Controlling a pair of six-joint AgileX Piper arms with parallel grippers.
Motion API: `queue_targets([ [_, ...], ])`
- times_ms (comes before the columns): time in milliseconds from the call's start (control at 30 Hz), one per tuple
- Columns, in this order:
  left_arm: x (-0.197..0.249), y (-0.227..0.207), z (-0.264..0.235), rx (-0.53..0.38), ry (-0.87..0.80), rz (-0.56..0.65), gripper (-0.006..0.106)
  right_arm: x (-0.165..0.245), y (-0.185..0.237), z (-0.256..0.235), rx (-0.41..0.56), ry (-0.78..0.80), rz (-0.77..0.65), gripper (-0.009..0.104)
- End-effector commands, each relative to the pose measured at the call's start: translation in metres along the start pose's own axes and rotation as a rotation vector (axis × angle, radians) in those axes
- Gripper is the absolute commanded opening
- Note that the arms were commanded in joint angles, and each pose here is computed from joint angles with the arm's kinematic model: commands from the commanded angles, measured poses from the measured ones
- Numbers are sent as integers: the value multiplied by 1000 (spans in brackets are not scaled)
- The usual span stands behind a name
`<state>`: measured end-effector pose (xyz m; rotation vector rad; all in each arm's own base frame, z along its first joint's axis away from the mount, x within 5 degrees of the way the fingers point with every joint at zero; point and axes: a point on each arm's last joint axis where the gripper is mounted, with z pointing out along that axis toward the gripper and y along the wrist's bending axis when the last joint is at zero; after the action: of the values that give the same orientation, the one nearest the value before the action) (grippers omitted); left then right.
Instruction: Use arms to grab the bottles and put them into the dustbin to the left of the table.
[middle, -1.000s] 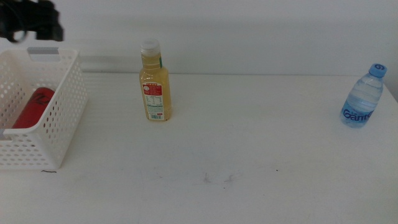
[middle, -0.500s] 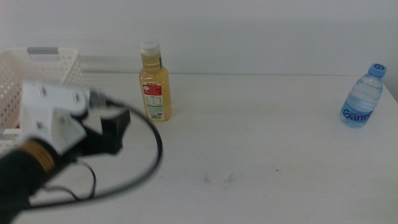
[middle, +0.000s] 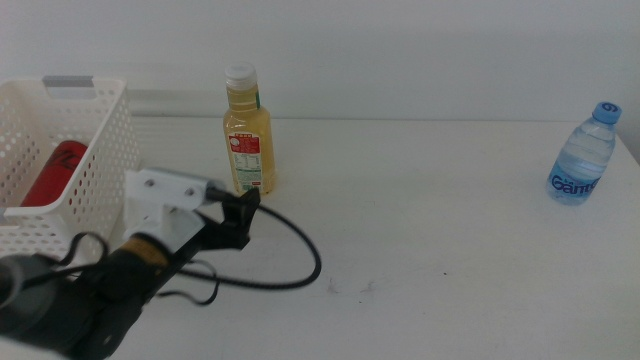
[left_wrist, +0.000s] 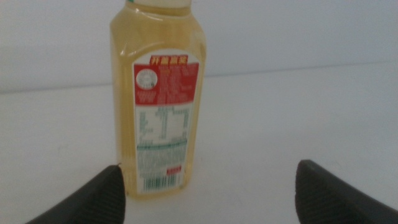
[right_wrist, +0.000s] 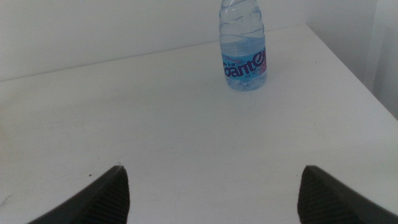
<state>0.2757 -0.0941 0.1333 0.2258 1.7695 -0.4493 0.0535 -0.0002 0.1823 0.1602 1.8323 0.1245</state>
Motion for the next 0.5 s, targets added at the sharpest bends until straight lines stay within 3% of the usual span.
queue_targets([
  [0,-3,1,17,11,-39,-1,94,0,0,0,6,-12,-6,74],
  [467,-6,12,79,-19,-1,9,94,0,0,0,6,-12,-6,74],
])
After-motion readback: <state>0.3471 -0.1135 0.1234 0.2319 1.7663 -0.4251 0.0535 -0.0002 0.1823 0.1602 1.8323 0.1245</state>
